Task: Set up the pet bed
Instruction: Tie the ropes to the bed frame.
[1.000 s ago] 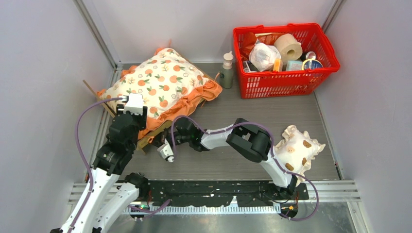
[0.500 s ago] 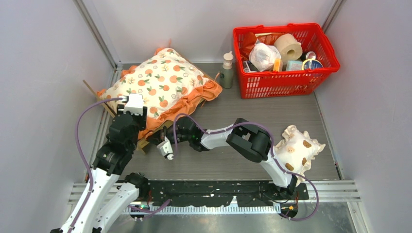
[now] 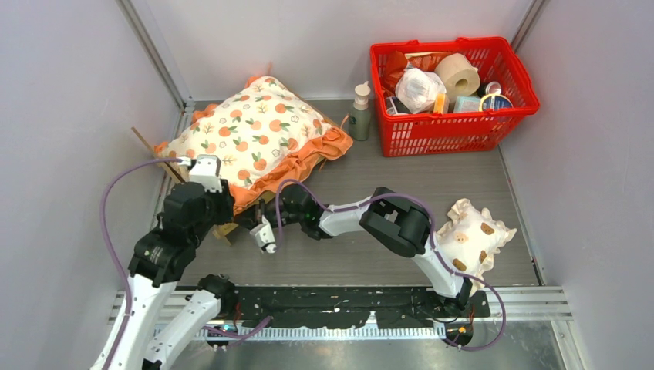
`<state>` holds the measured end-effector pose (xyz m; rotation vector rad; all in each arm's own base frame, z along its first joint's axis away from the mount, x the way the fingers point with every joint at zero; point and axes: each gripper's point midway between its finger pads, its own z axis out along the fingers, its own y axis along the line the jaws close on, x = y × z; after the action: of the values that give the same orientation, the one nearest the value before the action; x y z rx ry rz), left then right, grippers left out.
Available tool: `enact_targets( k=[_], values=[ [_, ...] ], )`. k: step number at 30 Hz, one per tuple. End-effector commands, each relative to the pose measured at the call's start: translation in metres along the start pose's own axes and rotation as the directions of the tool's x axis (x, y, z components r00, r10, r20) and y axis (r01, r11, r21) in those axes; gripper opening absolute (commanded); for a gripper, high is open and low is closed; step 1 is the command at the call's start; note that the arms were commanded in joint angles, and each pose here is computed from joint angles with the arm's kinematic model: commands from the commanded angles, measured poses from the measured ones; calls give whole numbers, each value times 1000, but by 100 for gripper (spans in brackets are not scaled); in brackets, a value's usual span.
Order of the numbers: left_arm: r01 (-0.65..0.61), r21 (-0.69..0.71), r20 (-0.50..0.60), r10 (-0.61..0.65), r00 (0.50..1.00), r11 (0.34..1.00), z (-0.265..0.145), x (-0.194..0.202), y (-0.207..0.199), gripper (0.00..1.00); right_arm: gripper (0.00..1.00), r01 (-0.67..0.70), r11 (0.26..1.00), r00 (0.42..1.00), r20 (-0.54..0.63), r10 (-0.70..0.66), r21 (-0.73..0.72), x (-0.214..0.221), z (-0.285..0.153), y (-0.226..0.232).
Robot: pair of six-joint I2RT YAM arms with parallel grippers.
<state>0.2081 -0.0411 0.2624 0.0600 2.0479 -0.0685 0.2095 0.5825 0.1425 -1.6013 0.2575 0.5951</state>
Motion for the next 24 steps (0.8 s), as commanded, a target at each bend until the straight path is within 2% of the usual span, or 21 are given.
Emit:
enact_targets(
  k=[1, 5, 7, 14, 24],
  values=[
    [69, 83, -152, -55, 987, 994, 19, 39, -23, 33, 5, 81, 995, 995, 51, -84, 64, -28, -5, -42],
    [92, 0, -216, -90, 972, 996, 34, 53, -15, 35, 5, 76, 994, 995, 62, -81, 72, -31, -5, -44],
    [90, 8, -233, -86, 969, 996, 39, 57, -18, 35, 5, 75, 994, 995, 64, -80, 78, -32, -5, -46],
    [59, -50, -212, -69, 975, 997, 49, 58, -7, 39, 5, 71, 995, 995, 66, -76, 72, -31, -5, -44],
    [25, -40, -266, -35, 963, 999, 47, 66, -7, 36, 5, 71, 995, 995, 69, -76, 72, -33, -5, -44]
  ],
)
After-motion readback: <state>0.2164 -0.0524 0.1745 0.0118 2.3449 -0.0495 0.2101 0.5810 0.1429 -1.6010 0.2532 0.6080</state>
